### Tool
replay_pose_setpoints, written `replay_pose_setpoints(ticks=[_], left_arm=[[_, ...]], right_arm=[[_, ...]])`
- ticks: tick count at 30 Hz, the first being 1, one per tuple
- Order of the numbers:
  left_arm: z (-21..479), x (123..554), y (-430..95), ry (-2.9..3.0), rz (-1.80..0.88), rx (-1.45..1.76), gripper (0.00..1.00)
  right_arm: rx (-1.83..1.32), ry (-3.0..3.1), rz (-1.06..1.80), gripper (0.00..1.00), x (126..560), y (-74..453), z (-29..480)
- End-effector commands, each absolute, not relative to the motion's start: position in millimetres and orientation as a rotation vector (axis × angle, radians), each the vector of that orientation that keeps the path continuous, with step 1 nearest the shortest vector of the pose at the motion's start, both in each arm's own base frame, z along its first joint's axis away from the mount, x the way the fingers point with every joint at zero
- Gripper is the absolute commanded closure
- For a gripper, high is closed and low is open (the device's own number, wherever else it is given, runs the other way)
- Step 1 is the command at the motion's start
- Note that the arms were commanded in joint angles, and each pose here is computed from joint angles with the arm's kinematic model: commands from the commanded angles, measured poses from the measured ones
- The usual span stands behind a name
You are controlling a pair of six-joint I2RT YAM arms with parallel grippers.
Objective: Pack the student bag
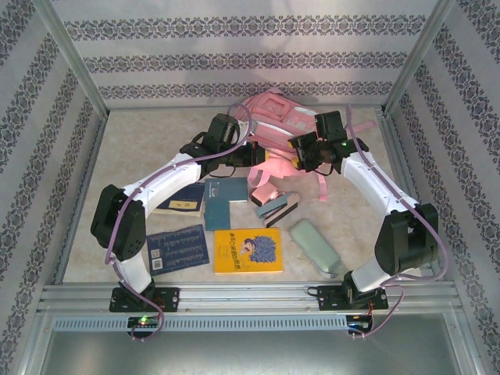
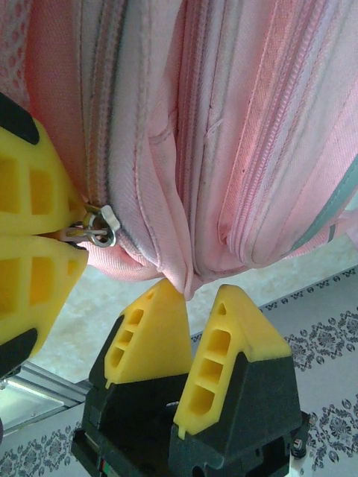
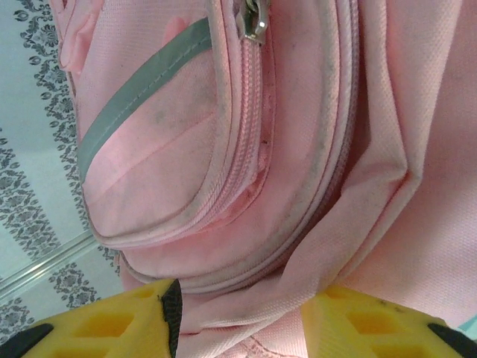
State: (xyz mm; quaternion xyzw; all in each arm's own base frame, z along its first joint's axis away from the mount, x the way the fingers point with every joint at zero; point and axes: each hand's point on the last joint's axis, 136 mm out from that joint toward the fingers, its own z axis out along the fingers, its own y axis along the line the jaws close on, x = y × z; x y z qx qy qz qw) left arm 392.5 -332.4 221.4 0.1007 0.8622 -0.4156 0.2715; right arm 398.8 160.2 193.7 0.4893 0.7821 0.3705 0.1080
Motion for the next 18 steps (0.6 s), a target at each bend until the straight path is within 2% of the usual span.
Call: replay_pose_setpoints(ticks=[1,6,8,18], left_arm=[[260.7,385.9,-340.1,2.194,-1.161,0.359,1.00],[258.4,384.2,-337.8,2.200,-1.146,0.366,1.00],[256.0,383.1,-335.9,2.206,-1.133,0.368,1.00],[238.0,385.1,-308.4,2.267,-0.998,0.340,1.00]], right_arm=[[1.490,2.267,1.047,0.61,407.9,152.1,180.9],[1.465,2.254,1.011,0.91,410.0,144.7,186.3],[1.449,2.255,0.999,1.00,408.7,141.0,188.7],[1.324,2.307,0.812,1.00,396.0,111.5,199.4]])
